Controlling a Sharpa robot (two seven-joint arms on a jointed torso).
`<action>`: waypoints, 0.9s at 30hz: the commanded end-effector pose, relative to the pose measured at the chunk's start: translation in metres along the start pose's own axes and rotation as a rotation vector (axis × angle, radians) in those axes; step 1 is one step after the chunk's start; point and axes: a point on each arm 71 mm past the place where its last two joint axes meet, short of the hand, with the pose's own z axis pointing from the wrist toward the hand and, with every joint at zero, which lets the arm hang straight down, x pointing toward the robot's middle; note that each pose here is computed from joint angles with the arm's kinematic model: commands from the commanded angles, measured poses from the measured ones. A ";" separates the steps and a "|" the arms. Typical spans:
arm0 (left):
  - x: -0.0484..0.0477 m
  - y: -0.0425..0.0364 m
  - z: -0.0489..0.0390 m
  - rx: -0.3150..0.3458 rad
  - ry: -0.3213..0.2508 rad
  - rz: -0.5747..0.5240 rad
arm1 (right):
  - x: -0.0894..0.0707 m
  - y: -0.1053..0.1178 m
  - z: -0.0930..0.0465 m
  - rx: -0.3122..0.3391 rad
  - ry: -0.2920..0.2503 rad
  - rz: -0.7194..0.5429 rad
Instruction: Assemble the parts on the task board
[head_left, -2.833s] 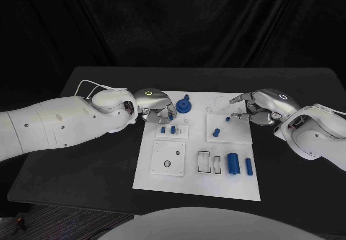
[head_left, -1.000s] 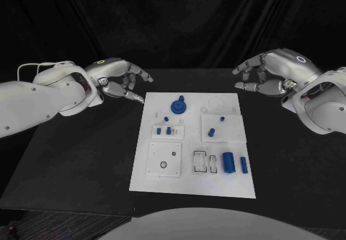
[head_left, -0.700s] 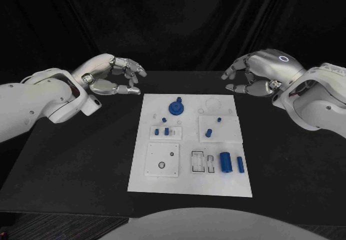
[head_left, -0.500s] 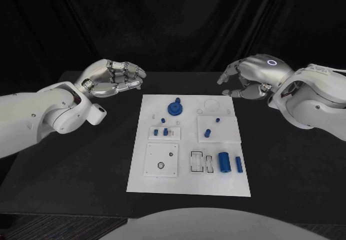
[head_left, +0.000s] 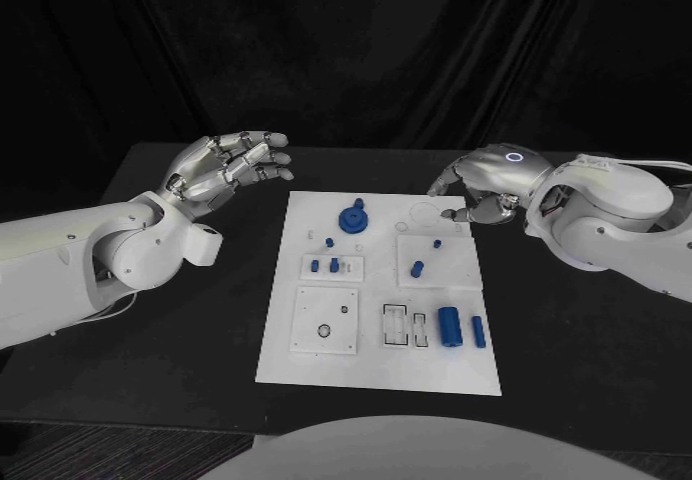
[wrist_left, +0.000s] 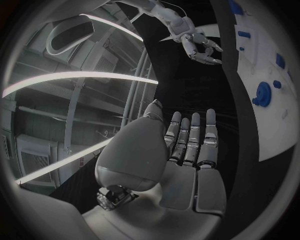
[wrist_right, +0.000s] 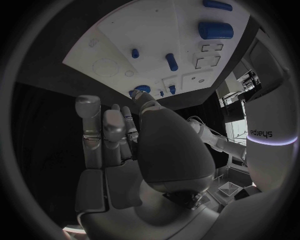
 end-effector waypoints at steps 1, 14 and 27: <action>-0.0004 -0.0081 -0.0029 0.144 -0.027 -0.128 | 0.010 0.001 0.001 -0.013 0.036 -0.012; 0.0068 0.0016 -0.0049 0.122 -0.013 -0.174 | 0.038 0.002 0.004 -0.010 0.098 0.008; 0.0115 0.0152 -0.0043 0.067 0.012 -0.204 | 0.056 -0.002 0.006 0.003 0.124 0.018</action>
